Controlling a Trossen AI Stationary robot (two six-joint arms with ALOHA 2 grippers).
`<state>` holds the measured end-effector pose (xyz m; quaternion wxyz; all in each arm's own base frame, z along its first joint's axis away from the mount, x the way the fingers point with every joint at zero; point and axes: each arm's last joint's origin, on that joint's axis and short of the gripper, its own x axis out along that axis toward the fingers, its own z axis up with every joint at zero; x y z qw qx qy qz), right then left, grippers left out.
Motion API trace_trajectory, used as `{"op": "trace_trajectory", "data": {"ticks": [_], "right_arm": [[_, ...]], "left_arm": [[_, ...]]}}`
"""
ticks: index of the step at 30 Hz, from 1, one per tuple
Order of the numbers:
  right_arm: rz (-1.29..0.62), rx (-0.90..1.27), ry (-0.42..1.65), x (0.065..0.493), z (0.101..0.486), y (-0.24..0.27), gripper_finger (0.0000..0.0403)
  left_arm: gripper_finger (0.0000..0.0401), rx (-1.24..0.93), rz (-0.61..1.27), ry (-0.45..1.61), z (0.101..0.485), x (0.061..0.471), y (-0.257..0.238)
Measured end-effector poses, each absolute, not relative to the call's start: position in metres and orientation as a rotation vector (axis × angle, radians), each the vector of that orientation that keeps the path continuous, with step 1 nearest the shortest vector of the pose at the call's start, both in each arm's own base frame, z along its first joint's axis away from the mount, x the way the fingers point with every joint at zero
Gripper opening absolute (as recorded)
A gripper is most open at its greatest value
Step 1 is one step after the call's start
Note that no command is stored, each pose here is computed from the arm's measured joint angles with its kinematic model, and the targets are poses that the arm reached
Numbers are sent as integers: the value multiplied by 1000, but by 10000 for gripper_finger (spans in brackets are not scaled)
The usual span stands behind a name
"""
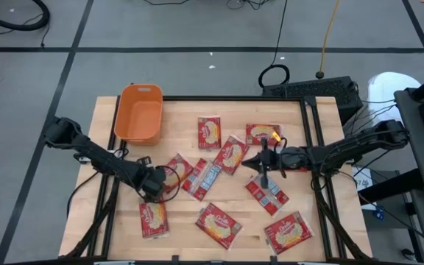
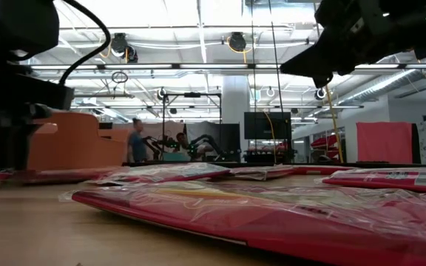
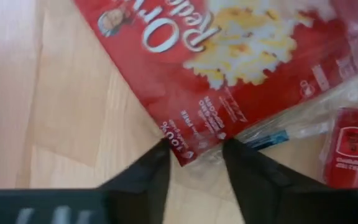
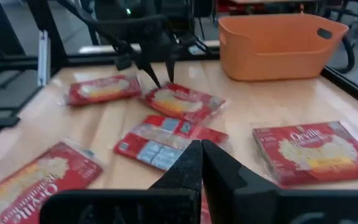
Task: Sort popcorn bags into baskets
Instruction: Put the red popcorn bag into the orange bin
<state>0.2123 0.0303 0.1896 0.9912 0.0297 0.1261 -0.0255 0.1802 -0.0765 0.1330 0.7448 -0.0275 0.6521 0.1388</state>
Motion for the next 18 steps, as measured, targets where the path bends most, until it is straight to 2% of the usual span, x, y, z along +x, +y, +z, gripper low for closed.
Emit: {"op": "trace_trajectory", "data": {"ticks": [4, 6, 12, 18], "right_arm": [[-40, 108, 128, 212, 192, 34, 0], [-46, 121, 84, 214, 193, 37, 0], [-105, 117, 74, 232, 186, 45, 0], [-175, 124, 127, 261, 173, 50, 0]], "left_arm": [[36, 13, 342, 1392, 132, 182, -72], [11, 29, 374, 1380, 132, 183, -68], [4, 101, 454, 1288, 140, 192, -63], [3, 275, 523, 1125, 163, 210, -65]]}}
